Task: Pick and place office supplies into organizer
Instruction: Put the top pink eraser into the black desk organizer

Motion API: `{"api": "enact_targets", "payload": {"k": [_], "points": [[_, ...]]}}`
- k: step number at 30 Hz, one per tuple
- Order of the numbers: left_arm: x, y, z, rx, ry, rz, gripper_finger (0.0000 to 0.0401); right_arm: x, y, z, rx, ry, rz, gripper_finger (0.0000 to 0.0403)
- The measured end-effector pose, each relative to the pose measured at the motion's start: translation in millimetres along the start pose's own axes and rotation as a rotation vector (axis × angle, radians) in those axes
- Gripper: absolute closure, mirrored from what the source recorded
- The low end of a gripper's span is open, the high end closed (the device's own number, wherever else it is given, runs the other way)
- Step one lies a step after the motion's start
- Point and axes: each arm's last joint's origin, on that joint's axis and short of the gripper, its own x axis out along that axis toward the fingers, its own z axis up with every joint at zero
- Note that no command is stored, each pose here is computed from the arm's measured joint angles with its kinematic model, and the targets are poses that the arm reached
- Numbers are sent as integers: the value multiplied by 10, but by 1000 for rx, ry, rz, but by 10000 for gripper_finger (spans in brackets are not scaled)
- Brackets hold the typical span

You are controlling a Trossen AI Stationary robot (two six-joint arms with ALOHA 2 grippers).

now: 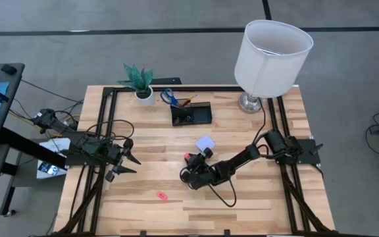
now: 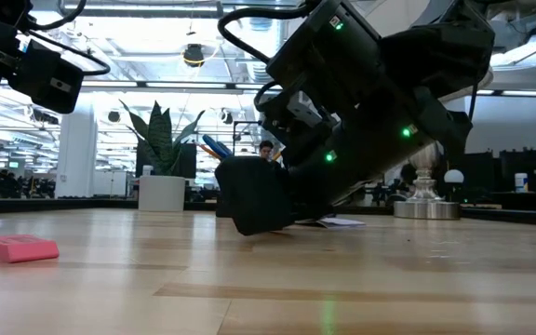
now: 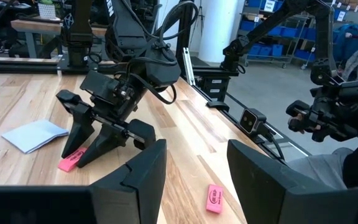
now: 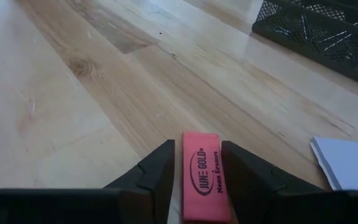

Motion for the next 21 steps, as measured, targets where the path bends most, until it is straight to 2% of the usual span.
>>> {"api": "enact_targets", "payload": {"k": [17,21], "points": [[0,-1,0,-4,0,-3,238,-38,-24,64,-13,-8,-20,276],[0,-1,0,-4,0,-3,238,-40,9,112,-46,-13,-15,288]]}}
